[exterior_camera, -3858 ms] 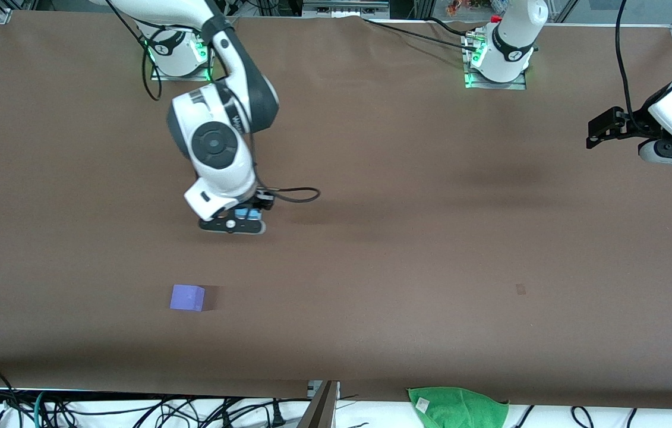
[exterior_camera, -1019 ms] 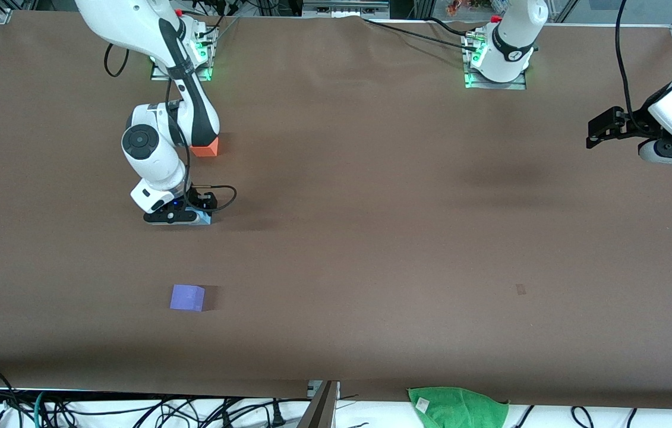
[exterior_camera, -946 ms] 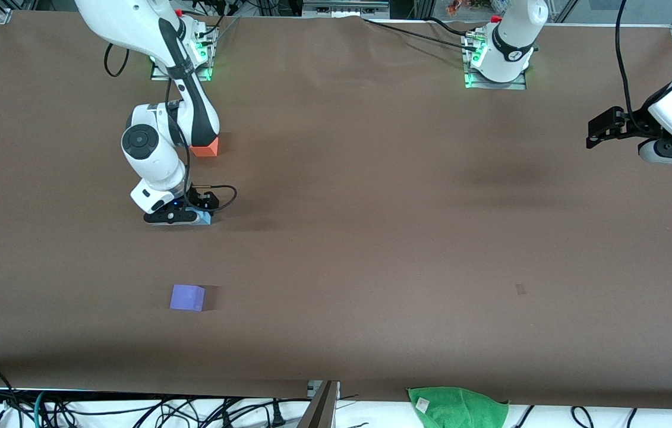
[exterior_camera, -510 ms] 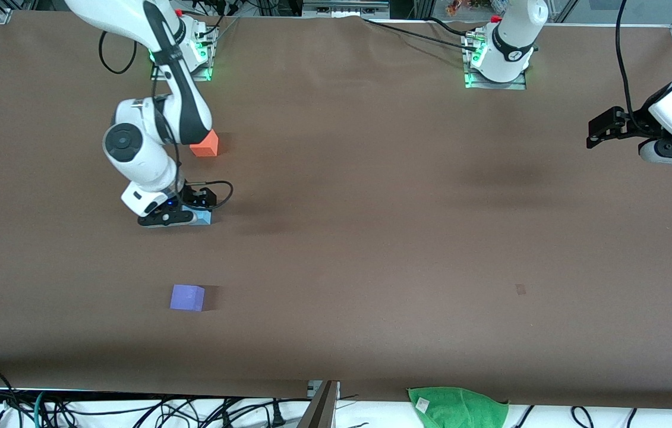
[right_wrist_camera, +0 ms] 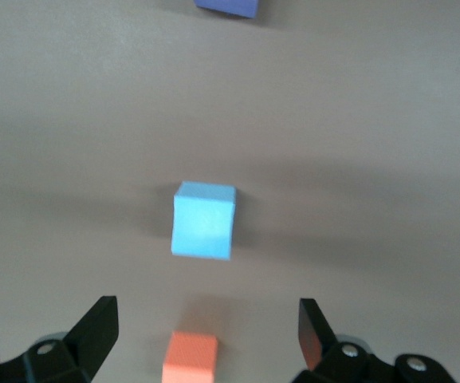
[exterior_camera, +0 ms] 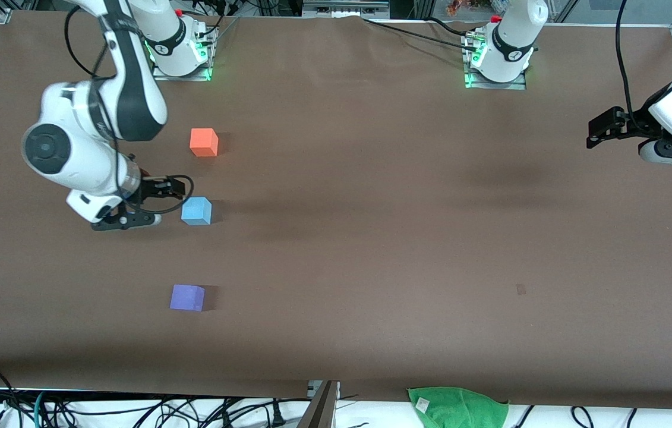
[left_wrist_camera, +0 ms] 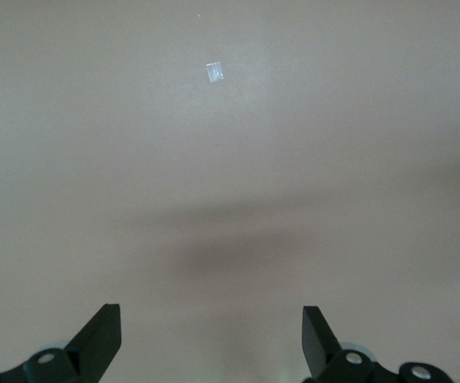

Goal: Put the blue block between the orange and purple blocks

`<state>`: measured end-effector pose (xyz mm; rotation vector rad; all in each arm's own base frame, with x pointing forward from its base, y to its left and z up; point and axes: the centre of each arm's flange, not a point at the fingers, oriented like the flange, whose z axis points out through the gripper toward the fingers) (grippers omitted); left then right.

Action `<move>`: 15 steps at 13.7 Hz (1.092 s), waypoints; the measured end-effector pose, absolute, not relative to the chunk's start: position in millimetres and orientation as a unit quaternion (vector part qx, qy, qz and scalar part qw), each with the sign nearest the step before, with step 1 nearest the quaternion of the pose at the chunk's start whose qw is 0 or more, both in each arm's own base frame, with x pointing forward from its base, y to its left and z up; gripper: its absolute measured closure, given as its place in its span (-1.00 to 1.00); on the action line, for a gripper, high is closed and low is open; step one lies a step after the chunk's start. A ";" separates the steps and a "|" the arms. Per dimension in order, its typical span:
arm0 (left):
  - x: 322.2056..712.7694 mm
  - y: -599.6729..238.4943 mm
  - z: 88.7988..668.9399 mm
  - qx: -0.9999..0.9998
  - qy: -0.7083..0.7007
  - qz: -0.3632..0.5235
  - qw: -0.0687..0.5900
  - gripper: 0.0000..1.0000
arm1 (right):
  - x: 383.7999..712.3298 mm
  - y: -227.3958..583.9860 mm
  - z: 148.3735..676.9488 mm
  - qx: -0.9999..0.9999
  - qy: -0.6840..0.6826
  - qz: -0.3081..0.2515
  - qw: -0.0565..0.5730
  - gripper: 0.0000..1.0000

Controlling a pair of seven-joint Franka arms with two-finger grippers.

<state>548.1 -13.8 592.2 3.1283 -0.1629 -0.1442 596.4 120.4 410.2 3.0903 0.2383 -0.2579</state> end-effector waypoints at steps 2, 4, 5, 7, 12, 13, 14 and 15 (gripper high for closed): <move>548.1 -13.8 592.2 0.998 -0.052 -0.046 0.003 -1.00 | 600.5 124.0 450.8 0.992 0.087 -0.092 0.031 -1.00; 548.1 -13.8 592.2 0.998 -0.052 -0.046 0.003 -1.00 | 600.2 129.3 480.9 0.990 0.091 -0.099 0.035 -1.00; 548.1 -13.7 592.2 0.998 -0.052 -0.046 0.003 -1.00 | 598.7 130.3 493.9 0.990 0.092 -0.105 0.037 -1.00; 548.2 -10.5 592.2 0.998 -0.049 -0.046 0.003 -1.00 | 595.7 123.3 519.1 0.989 0.085 -0.117 0.041 -1.00; 548.3 -8.2 593.0 0.998 -0.047 -0.045 0.003 -1.00 | 585.1 108.6 567.1 0.986 0.071 -0.144 0.040 -1.00; 548.3 -11.2 593.2 0.998 -0.049 -0.045 0.003 -1.00 | 585.1 105.5 570.8 0.986 0.071 -0.144 0.035 -1.00; 548.3 -14.4 593.6 0.998 -0.052 -0.044 0.003 -1.00 | 585.4 101.0 573.2 0.986 0.073 -0.145 0.026 -1.00; 548.2 -18.2 593.9 0.997 -0.056 -0.044 0.003 -1.00 | 585.5 94.3 575.0 0.986 0.075 -0.145 0.019 -1.00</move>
